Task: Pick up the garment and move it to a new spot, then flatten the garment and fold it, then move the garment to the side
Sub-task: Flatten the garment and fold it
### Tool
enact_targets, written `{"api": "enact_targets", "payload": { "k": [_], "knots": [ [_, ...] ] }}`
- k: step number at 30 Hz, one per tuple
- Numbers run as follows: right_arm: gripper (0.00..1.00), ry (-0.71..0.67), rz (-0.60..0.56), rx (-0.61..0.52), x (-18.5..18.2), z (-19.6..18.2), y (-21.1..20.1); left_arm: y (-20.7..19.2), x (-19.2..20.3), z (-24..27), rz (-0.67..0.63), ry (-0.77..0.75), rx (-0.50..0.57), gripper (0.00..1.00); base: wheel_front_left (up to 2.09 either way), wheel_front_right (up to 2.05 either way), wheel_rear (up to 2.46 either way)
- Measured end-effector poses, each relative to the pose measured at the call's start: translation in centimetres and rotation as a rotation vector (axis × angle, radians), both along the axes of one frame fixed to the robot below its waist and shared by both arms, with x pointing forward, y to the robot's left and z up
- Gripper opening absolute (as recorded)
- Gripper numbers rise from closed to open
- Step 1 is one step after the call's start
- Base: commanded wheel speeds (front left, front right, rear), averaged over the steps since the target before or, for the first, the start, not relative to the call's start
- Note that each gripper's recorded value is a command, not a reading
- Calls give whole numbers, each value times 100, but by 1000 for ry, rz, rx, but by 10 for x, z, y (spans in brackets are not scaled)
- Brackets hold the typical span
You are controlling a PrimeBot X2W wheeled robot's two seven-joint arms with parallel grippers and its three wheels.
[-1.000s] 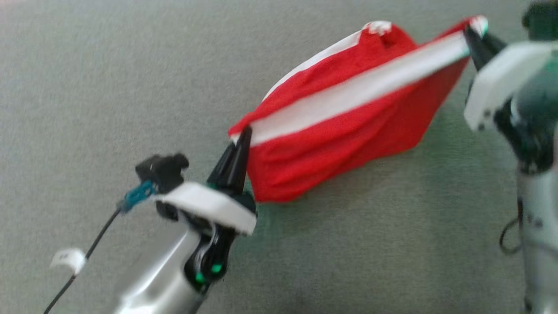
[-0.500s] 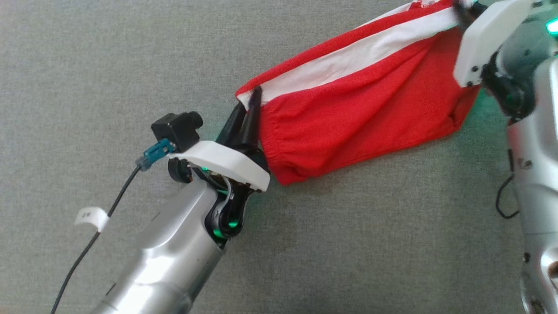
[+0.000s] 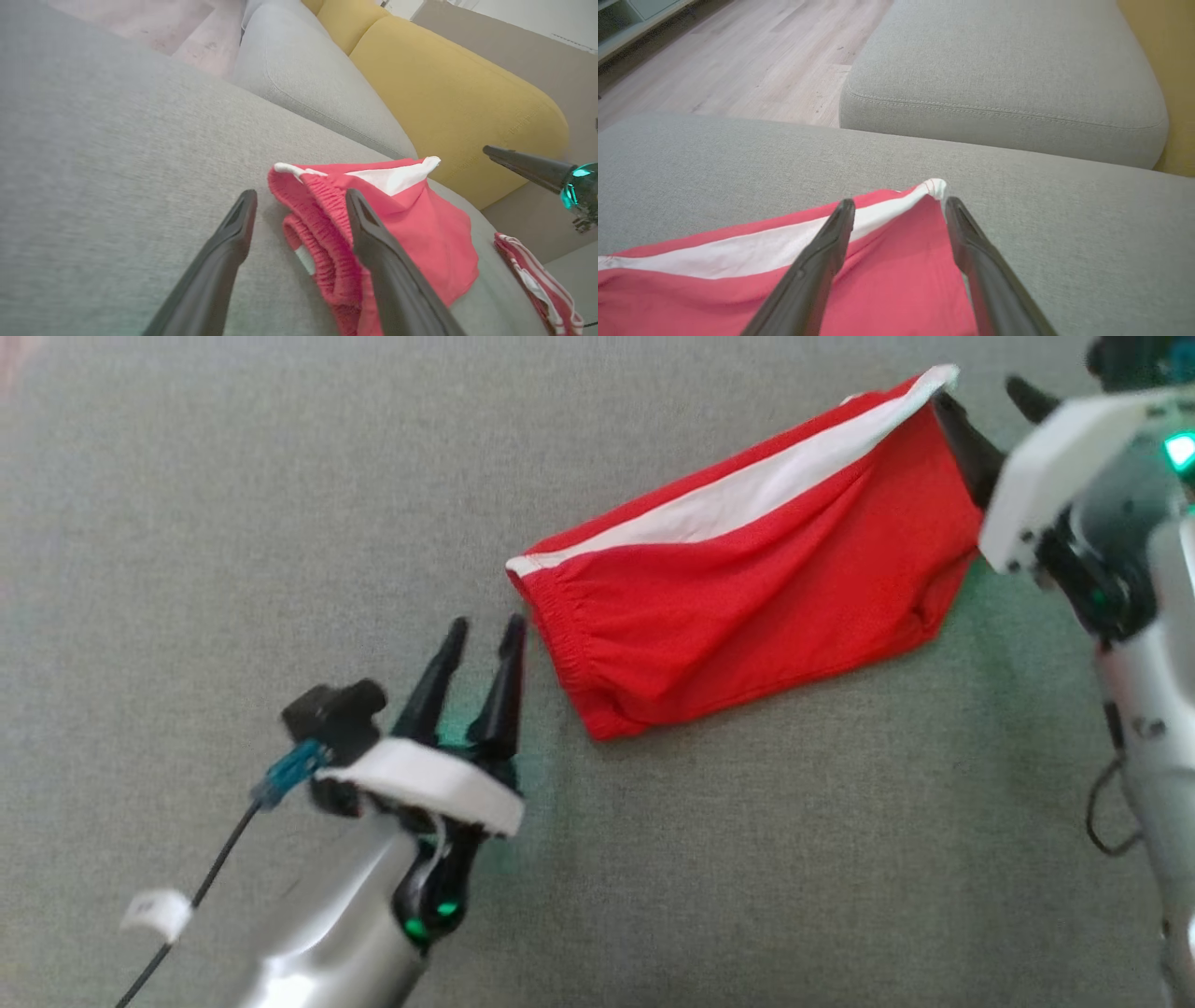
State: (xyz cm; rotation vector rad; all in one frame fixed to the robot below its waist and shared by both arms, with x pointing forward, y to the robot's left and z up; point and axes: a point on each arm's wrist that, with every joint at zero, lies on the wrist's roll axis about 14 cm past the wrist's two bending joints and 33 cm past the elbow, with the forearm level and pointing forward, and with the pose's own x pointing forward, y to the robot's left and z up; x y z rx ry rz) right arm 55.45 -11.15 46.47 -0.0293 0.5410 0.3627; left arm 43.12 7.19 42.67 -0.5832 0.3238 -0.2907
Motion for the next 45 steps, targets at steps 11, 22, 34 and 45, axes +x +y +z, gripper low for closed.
{"api": "enact_targets", "payload": {
  "k": [11, 22, 34, 45],
  "knots": [
    [100, 40, -101, 92, -4, -29, -20, 70, 22, 40, 93, -264, 356, 100, 0, 0, 0],
    [100, 169, -129, 62, 23, -91, -8, 112, 30, 28, 207, -253, 402, 100, 0, 0, 0],
    [0, 294, -108, 37, 8, -102, 5, 118, 20, 22, 237, -233, 383, 100, 0, 0, 0],
    [0, 145, -221, 47, -42, -67, -46, 112, -8, 25, 238, -225, 360, 100, 0, 0, 0]
  ]
}}
